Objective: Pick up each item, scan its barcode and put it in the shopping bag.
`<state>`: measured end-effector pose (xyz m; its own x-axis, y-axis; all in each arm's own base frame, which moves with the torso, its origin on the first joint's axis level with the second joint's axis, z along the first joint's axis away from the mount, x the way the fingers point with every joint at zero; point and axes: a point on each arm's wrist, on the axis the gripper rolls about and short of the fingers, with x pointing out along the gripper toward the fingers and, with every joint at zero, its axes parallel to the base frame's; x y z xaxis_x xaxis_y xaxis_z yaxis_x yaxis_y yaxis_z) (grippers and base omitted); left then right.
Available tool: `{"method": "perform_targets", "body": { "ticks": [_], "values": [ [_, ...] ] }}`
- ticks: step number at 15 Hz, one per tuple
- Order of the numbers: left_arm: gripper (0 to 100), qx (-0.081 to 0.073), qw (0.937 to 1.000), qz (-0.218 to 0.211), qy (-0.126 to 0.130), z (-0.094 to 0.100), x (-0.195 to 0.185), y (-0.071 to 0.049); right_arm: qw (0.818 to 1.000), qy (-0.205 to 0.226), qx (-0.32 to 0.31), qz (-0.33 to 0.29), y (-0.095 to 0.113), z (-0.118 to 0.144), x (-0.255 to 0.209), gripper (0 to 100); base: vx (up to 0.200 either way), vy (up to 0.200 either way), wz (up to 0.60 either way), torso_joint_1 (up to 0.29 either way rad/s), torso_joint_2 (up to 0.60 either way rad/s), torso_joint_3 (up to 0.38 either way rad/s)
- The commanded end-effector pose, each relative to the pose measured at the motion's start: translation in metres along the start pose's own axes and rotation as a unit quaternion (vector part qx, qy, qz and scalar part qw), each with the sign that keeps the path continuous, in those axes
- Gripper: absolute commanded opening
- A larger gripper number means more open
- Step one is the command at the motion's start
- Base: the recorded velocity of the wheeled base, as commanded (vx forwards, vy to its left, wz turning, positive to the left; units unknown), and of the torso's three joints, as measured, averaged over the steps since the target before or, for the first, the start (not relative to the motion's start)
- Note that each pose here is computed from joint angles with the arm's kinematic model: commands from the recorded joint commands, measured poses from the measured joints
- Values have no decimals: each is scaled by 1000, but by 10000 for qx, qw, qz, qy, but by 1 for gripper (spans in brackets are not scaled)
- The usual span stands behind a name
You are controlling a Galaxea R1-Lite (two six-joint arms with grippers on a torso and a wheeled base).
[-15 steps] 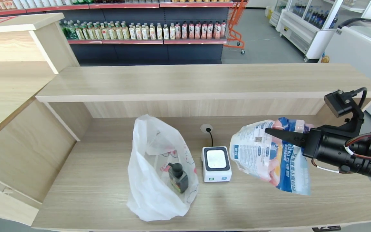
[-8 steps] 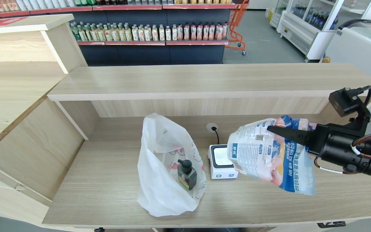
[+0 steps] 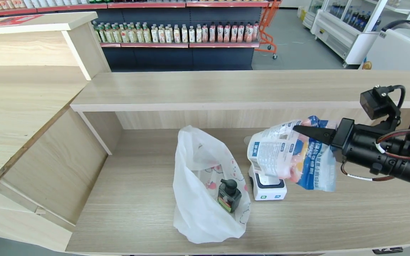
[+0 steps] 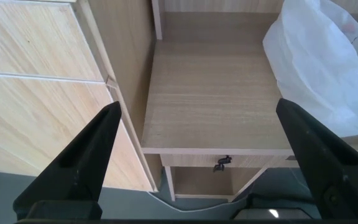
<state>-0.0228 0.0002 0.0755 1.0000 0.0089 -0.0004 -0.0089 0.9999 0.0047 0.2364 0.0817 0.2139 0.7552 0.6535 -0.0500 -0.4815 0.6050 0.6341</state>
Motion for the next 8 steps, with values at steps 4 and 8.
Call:
{"method": "perform_targets", "body": {
  "ticks": [4,8],
  "values": [
    [100,0,10000,1,-2,0,0,0,9893,-287,1301,-593,0,-14,71,0,0,0,0,0,0,0],
    [100,0,10000,1,-2,0,0,0,9810,-22,1824,-662,10,-45,97,0,0,0,0,0,0,0]
  ]
}}
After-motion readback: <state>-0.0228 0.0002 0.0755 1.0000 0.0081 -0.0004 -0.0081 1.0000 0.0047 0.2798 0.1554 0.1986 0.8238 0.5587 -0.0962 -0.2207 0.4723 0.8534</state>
